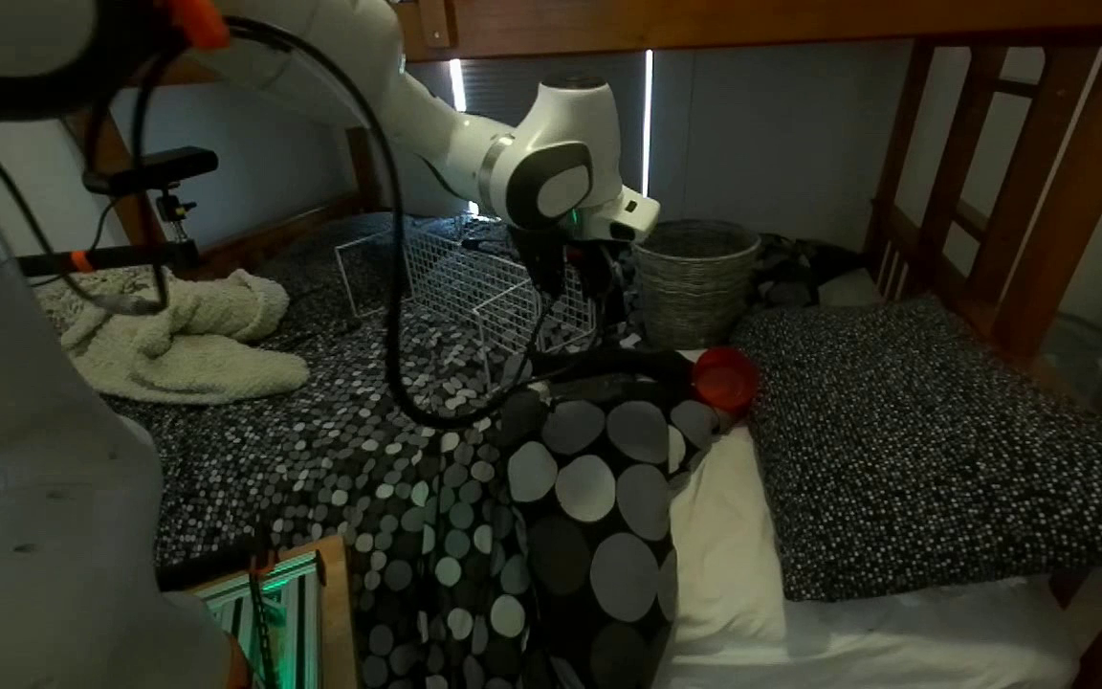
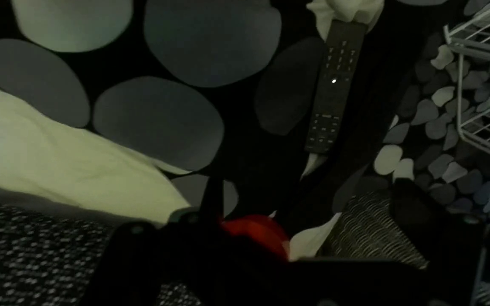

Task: Put the black remote control on the white bedsheet

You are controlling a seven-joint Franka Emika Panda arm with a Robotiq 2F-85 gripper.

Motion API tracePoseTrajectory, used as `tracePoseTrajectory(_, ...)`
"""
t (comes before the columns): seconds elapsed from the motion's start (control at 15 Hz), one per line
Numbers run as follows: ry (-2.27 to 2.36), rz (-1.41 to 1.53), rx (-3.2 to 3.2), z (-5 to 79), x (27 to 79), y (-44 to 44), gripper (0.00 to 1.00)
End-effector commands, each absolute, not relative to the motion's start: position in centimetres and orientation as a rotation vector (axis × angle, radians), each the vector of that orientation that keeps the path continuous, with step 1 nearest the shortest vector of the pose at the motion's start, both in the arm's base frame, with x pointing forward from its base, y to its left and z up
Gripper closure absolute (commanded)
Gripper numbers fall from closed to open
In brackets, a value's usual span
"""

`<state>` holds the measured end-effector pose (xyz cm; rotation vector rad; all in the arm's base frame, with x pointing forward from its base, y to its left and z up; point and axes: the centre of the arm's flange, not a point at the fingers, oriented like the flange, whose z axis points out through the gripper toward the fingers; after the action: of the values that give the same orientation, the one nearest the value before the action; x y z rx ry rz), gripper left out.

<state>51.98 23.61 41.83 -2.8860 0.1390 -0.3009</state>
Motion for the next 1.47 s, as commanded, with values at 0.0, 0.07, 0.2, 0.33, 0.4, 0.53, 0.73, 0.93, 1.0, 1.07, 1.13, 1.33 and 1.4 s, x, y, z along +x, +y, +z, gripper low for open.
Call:
tracePoseTrajectory(0.0, 0.085, -0.286, -2.856, 40.8, 53.2, 25.2, 0.00)
tracePoseTrajectory(0.07, 0.046, -0.275, -2.829, 39.7, 54.2, 26.7, 0.00)
tracePoseTrajectory(0.2, 0.016, -0.257, -2.809, 38.3, 55.4, 28.2, 0.00)
tracePoseTrajectory(0.33, 0.011, -0.259, -2.804, 38.2, 55.9, 28.3, 0.00)
tracePoseTrajectory(0.4, 0.011, -0.265, -2.802, 38.4, 56.0, 28.3, 0.00)
tracePoseTrajectory(0.53, -0.007, -0.169, -2.768, 36.1, 56.8, 30.3, 0.00)
tracePoseTrajectory(0.73, 0.041, 0.028, -2.692, 31.1, 56.7, 34.0, 0.00)
tracePoseTrajectory(0.93, 0.195, 0.140, -2.710, 26.2, 56.0, 36.0, 0.00)
tracePoseTrajectory(1.0, 0.245, 0.136, -2.720, 25.3, 56.0, 36.2, 0.00)
tracePoseTrajectory(1.07, 0.287, 0.133, -2.723, 24.4, 56.1, 36.3, 0.00)
tracePoseTrajectory(1.13, 0.325, 0.128, -2.728, 23.9, 56.2, 36.4, 0.00)
tracePoseTrajectory(1.33, 0.410, 0.055, -2.740, 23.2, 57.3, 35.9, 0.00)
tracePoseTrajectory(1.4, 0.426, 0.071, -2.752, 22.7, 57.7, 35.9, 0.00)
